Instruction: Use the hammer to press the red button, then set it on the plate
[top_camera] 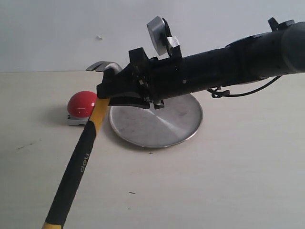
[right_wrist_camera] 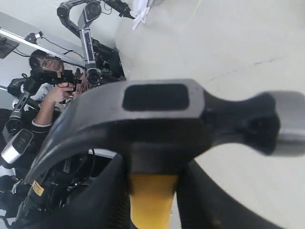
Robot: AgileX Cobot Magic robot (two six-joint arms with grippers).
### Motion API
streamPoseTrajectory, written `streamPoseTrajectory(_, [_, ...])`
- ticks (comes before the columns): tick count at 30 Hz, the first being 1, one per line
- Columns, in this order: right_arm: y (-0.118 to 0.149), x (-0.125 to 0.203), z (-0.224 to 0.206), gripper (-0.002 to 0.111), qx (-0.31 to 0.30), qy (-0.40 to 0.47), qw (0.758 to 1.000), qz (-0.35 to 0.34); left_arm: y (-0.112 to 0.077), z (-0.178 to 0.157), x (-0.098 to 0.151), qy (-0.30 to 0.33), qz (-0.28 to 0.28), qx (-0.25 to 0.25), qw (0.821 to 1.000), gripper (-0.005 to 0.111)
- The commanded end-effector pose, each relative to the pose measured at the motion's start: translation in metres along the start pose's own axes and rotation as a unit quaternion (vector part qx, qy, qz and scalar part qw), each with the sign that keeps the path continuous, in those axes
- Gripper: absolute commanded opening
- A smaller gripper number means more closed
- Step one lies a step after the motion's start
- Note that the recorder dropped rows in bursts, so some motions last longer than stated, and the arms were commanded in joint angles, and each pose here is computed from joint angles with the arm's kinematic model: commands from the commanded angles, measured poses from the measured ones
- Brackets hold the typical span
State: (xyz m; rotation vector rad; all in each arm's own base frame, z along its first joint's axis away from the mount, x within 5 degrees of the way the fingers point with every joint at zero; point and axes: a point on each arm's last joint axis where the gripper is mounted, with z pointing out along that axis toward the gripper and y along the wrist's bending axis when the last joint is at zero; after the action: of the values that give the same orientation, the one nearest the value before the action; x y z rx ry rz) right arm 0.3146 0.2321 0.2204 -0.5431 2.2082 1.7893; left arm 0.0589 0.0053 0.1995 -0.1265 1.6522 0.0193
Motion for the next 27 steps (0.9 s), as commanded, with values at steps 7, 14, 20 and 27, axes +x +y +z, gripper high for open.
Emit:
streamPoseTrajectory(7, [0.016, -0.006, 0.003, 0.0, -0.034, -0.031, 0.999, -0.016, -0.001, -0.001, -0.009, -0.055, -0.111, 0.009, 0.992, 0.0])
streamPoseTrajectory(14, [0.009, -0.006, 0.006, 0.0, -0.037, -0.038, 0.998, -0.015, -0.001, -0.001, -0.011, -0.062, -0.205, 0.017, 0.977, 0.0])
streamPoseTrajectory(20, [0.002, -0.006, 0.007, 0.0, -0.032, -0.038, 0.999, -0.014, -0.004, -0.001, -0.015, -0.077, -0.213, 0.052, 0.973, 0.0])
streamPoseTrajectory(27, [0.002, -0.006, 0.007, 0.0, -0.029, -0.04, 0.999, -0.013, -0.019, 0.009, -0.024, -0.061, -0.172, 0.14, 0.973, 0.0])
